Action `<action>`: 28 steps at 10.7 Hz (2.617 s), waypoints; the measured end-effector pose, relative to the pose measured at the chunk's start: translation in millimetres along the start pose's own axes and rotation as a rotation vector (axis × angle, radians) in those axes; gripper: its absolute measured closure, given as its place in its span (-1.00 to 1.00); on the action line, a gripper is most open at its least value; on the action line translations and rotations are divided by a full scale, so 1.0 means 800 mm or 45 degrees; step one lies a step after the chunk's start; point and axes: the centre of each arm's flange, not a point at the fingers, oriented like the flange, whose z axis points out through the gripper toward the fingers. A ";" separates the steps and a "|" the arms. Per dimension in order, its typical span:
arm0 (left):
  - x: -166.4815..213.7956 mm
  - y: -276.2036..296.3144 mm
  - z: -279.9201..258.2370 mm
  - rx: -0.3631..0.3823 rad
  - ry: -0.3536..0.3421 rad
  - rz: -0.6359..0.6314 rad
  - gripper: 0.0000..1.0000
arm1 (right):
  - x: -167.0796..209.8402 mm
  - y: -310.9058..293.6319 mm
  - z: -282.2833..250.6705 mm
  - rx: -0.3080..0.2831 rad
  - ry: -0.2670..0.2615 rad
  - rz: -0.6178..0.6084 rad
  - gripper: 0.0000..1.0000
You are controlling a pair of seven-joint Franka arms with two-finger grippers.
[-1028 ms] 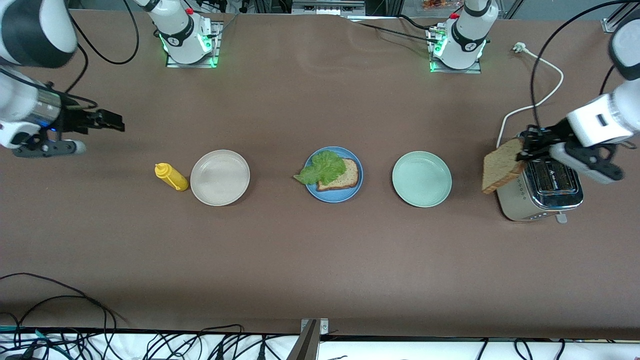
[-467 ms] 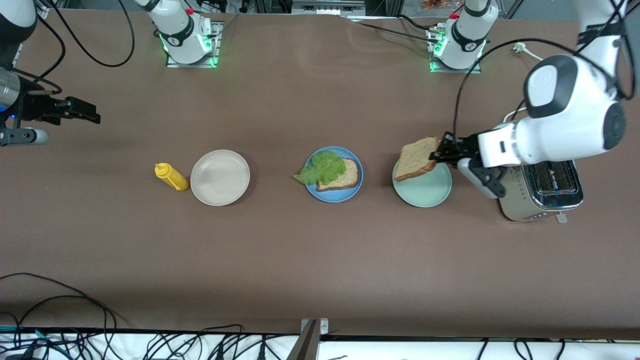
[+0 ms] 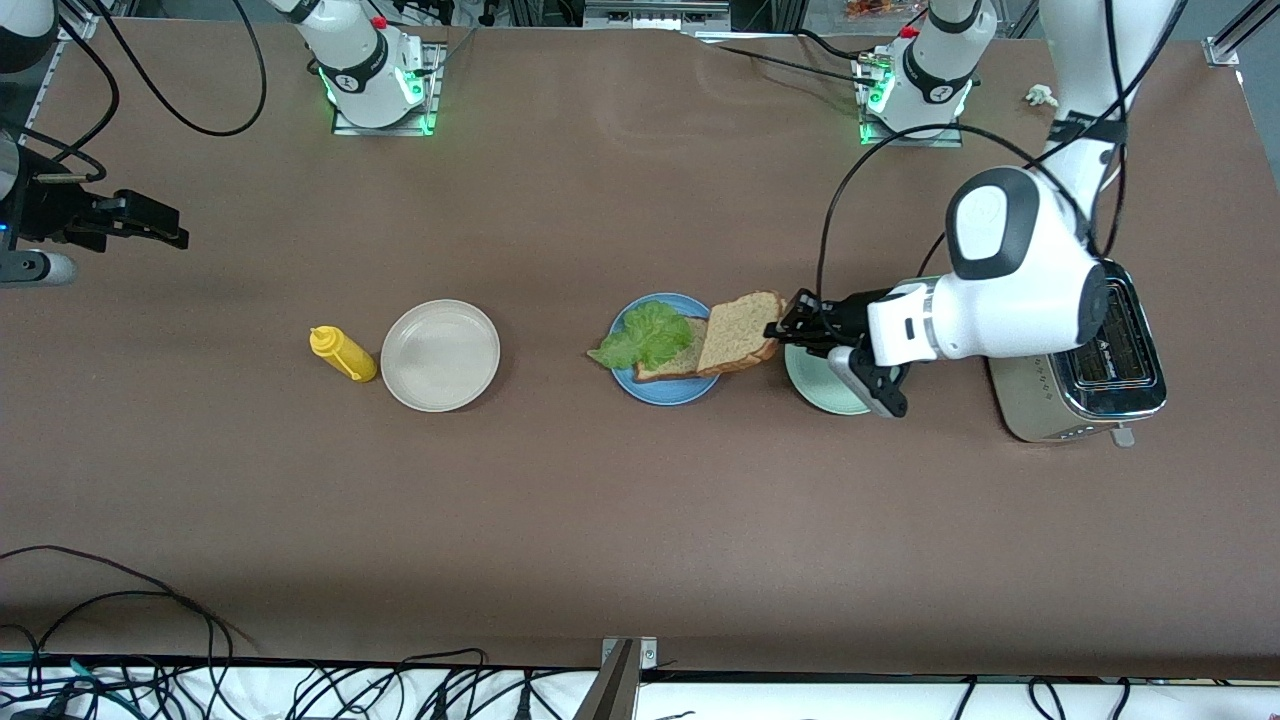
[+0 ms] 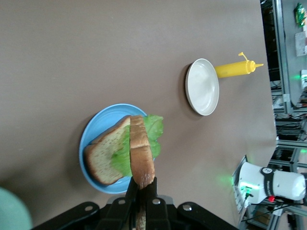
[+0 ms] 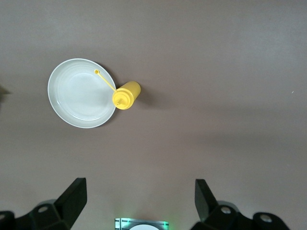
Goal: Make sandwich in blue plate with both arms
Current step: 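Carry the toast over the blue plate with the left gripper, then lower the toast onto the lettuce and open the left gripper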
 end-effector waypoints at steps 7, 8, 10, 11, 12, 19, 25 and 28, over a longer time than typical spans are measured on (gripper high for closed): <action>0.009 -0.009 0.139 -0.102 0.044 -0.181 0.81 | 0.004 0.005 -0.014 -0.068 0.041 0.041 -1.00; 0.005 -0.014 0.152 -0.108 0.023 -0.224 0.81 | 0.004 0.006 -0.015 -0.069 0.046 0.046 -1.00; -0.005 -0.027 0.169 -0.108 -0.012 -0.290 0.81 | 0.006 0.007 -0.017 -0.070 0.061 0.050 -1.00; -0.010 -0.031 0.174 -0.106 -0.025 -0.305 0.81 | 0.006 0.007 -0.017 -0.070 0.064 0.051 -1.00; -0.014 -0.036 0.178 -0.105 -0.035 -0.317 0.81 | 0.006 0.007 -0.017 -0.070 0.066 0.051 -1.00; -0.027 -0.059 0.203 -0.134 -0.064 -0.390 0.74 | 0.006 0.008 -0.017 -0.070 0.067 0.052 -1.00; -0.018 -0.058 0.191 -0.080 -0.049 -0.331 -0.75 | 0.006 0.008 -0.017 -0.070 0.067 0.052 -1.00; -0.008 -0.052 0.152 0.065 -0.042 -0.221 -1.00 | 0.006 0.008 -0.017 -0.071 0.068 0.052 -1.00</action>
